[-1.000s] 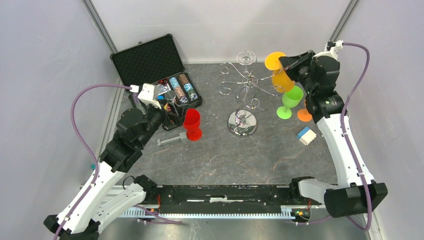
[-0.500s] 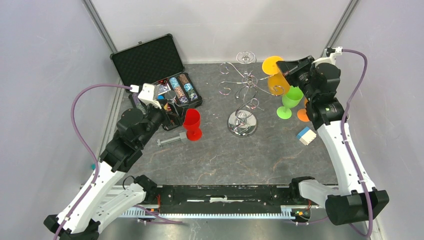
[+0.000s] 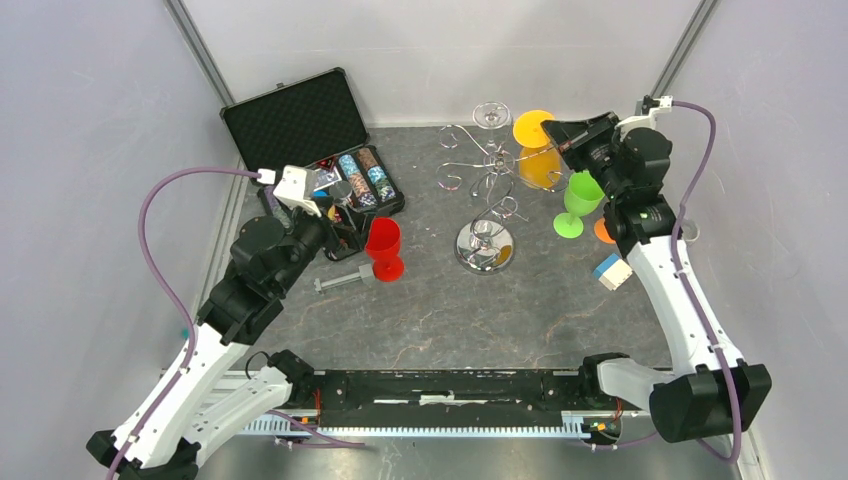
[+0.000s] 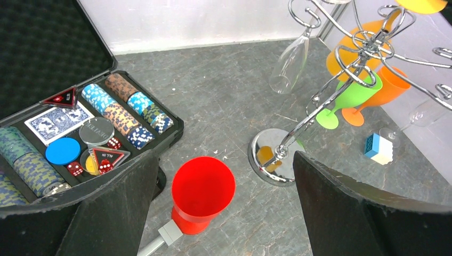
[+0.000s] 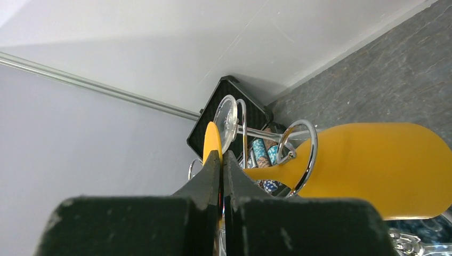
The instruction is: Take the wine glass off the wine glass rack
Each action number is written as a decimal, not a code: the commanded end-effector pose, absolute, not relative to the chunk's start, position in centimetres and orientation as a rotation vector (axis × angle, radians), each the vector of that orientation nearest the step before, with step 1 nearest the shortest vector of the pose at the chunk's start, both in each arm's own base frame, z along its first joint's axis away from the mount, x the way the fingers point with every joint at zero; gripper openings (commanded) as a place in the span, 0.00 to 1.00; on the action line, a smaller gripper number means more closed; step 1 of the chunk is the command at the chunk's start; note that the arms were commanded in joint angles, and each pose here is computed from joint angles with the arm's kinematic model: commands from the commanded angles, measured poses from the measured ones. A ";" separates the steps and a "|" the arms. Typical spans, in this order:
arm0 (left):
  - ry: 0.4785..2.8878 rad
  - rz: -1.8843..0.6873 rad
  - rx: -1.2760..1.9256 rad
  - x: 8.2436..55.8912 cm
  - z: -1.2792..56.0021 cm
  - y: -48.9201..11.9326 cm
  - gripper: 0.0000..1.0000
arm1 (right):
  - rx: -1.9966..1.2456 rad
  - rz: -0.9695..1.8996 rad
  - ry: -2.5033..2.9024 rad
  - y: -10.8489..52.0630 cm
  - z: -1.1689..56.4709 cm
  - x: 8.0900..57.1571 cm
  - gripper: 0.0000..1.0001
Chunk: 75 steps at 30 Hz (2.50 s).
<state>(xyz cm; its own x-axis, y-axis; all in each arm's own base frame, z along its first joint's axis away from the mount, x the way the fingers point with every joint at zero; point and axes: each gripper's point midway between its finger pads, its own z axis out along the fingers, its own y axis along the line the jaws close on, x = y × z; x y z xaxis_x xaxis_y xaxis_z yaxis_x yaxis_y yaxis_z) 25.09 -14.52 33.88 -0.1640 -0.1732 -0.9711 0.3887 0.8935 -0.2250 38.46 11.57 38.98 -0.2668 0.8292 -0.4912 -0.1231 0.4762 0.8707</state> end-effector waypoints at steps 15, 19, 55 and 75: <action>1.587 -0.491 0.177 24.5 36.9 -13.8 1.00 | 0.557 1.014 1.330 10.3 43.5 41.0 0.00; 1.585 -0.496 0.173 24.4 37.1 -13.8 1.00 | 0.537 0.995 1.263 9.8 44.9 41.0 0.00; 1.483 -1.445 0.221 23.0 46.4 -27.1 1.00 | 0.021 1.594 0.906 14.6 58.9 21.0 0.00; 1.226 -2.155 0.267 22.9 53.7 -31.7 0.80 | 0.022 1.753 0.952 15.0 57.8 17.3 0.00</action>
